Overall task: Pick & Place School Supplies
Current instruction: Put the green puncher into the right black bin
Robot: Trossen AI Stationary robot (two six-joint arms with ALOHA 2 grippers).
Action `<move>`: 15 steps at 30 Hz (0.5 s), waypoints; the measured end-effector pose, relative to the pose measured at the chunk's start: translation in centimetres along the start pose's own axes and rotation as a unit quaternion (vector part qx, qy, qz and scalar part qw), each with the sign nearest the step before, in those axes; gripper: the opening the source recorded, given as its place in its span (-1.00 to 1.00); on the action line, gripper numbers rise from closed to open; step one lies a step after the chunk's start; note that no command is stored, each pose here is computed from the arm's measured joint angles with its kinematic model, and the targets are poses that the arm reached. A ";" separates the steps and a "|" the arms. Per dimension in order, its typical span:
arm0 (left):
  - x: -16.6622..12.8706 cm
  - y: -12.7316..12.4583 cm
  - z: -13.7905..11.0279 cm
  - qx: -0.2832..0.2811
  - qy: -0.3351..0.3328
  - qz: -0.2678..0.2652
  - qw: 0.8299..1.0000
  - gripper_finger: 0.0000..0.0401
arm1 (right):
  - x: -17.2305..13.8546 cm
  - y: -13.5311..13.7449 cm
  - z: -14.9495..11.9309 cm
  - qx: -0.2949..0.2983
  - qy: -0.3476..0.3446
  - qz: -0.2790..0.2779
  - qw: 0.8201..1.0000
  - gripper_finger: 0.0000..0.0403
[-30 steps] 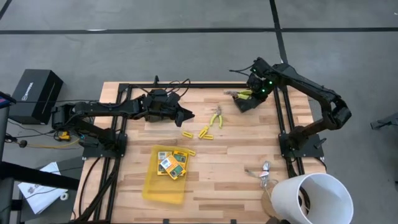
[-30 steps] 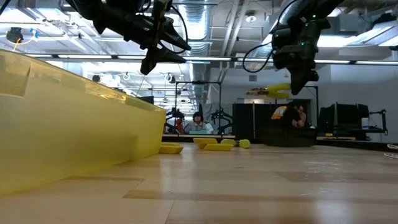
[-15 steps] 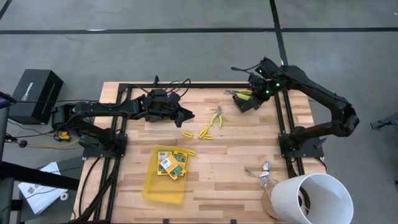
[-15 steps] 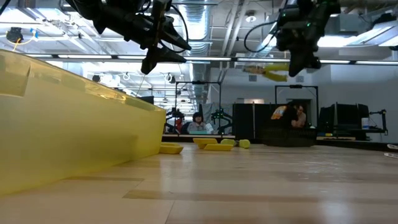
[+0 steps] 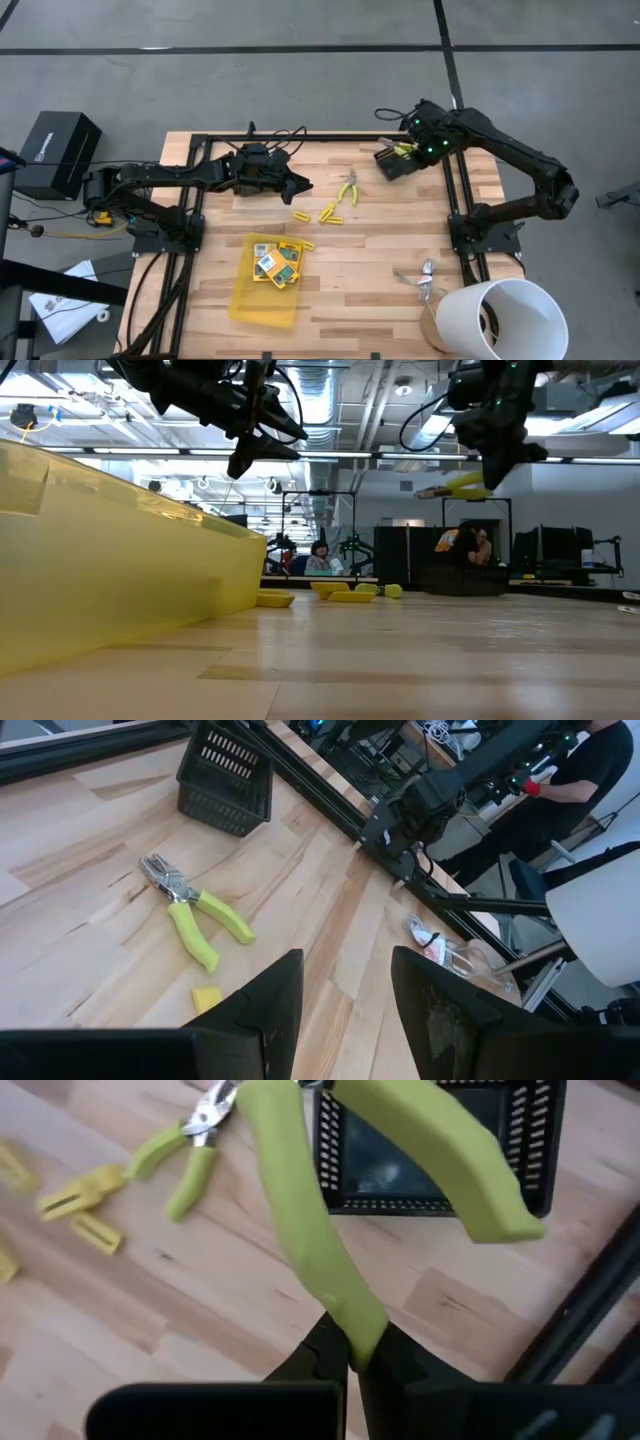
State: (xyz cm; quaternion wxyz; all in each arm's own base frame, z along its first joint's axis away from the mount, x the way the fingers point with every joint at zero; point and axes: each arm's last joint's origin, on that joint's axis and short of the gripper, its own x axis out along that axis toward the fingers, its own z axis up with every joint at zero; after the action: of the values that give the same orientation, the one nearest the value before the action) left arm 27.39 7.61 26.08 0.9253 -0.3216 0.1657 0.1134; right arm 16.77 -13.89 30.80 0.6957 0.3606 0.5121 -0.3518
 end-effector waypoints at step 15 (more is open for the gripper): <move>0.0 -0.2 -0.1 0.003 0.006 -0.015 1.000 -0.25 | 2.9 2.3 0.7 0.148 0.018 -0.065 0.987 -1.00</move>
State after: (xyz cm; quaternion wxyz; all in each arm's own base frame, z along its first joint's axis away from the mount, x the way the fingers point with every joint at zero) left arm 27.46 7.39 26.14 0.9268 -0.3221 0.1670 0.0966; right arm 19.75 -13.66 28.49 0.6007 0.4324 0.4893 -0.4613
